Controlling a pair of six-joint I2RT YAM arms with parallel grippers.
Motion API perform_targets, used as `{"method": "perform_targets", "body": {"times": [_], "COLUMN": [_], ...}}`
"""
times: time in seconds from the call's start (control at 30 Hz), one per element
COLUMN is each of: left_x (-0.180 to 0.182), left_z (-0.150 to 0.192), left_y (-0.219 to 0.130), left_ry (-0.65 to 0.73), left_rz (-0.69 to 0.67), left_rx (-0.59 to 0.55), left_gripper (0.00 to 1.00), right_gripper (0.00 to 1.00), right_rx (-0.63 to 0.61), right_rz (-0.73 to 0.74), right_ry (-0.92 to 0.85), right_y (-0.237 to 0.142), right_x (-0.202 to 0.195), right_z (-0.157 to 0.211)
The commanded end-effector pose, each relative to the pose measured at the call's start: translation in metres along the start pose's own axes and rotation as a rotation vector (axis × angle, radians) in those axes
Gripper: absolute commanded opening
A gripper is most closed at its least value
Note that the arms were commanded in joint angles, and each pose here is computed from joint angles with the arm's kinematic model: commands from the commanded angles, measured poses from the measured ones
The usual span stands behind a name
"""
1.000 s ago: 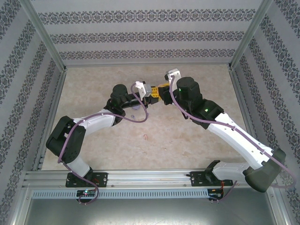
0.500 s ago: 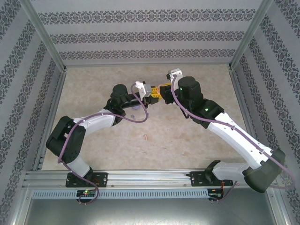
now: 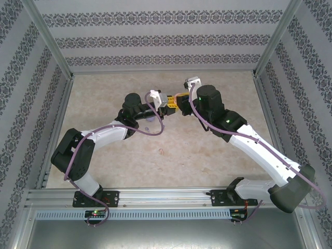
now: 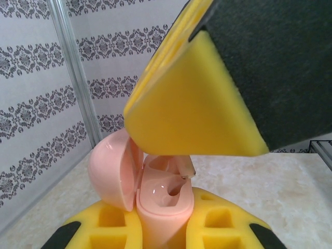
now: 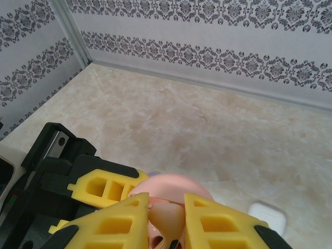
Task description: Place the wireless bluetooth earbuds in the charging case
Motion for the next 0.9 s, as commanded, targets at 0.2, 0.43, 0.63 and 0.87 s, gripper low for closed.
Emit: {"method": "perform_targets", "body": {"times": [0.2,0.43,0.63,0.87], "left_x": [-0.006,-0.008,-0.010,-0.013], "left_z": [-0.031,-0.032,-0.034,-0.035], "left_y": [0.004,0.004,0.004,0.004], "left_ry": [0.052,0.051,0.052,0.058], "left_rz": [0.047,0.059,0.071,0.086], "left_rx": [-0.075,-0.077,-0.078,-0.070], "left_gripper": [0.00,0.00,0.00,0.00], "right_gripper": [0.20,0.19,0.19,0.18], "right_rx": [0.027,0.039,0.036,0.012], "right_rz": [0.017,0.036,0.062,0.073], "right_ry": [-0.007,-0.021,-0.061,-0.109], "right_y": [0.012,0.015,0.017,0.015], "right_x": [-0.006,-0.009,-0.010,-0.007], "right_z": [0.006,0.010,0.013,0.014]}}
Point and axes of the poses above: each hand's point on the last joint's axis, 136 mm out from that joint toward the fingers, its own y axis out along the fingers, its own x axis along the line the jaws close on, z = x × y, the point moved 4 cm from there along -y, back along the fingers, and after that the axes turned 9 degrees about y, right-handed, at the moved point
